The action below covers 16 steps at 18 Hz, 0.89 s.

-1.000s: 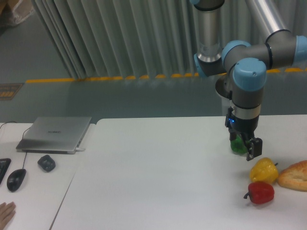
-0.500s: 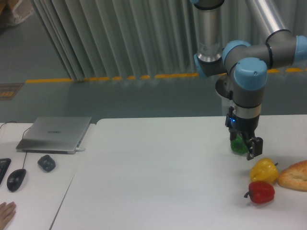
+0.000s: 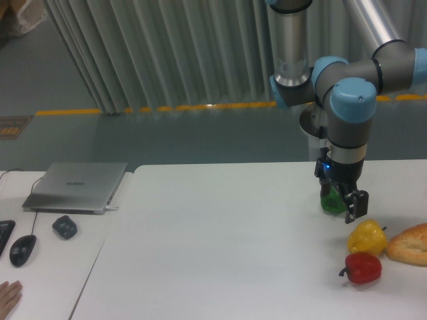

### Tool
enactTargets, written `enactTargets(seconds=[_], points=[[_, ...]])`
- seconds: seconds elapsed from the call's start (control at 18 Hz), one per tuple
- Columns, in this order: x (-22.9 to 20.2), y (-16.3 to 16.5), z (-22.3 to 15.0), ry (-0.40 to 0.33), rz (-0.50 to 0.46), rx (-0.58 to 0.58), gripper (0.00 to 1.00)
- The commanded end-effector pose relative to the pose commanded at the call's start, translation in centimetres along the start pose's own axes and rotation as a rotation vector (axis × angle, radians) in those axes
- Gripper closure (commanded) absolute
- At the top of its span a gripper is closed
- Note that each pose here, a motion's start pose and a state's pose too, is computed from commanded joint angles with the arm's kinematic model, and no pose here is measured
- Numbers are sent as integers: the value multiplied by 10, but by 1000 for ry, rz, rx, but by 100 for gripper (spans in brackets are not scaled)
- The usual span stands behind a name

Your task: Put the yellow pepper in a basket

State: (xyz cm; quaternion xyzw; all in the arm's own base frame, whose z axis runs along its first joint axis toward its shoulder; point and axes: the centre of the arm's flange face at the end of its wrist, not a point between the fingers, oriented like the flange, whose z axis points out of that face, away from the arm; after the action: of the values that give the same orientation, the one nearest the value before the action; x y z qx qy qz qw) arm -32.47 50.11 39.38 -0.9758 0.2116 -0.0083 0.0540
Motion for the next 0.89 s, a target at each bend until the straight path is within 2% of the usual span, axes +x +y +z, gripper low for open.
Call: enactTargets(seconds=[0.22, 0.39, 0.44, 0.5, 0.89], points=[[-9, 0, -3, -58, -3, 0, 0], [-17, 11, 7, -92, -40, -113, 0], [-22, 15, 21, -92, -20, -199, 0], [-25, 17, 31, -84, -12, -238, 0], [-29, 9, 77, -23, 7, -273, 0]])
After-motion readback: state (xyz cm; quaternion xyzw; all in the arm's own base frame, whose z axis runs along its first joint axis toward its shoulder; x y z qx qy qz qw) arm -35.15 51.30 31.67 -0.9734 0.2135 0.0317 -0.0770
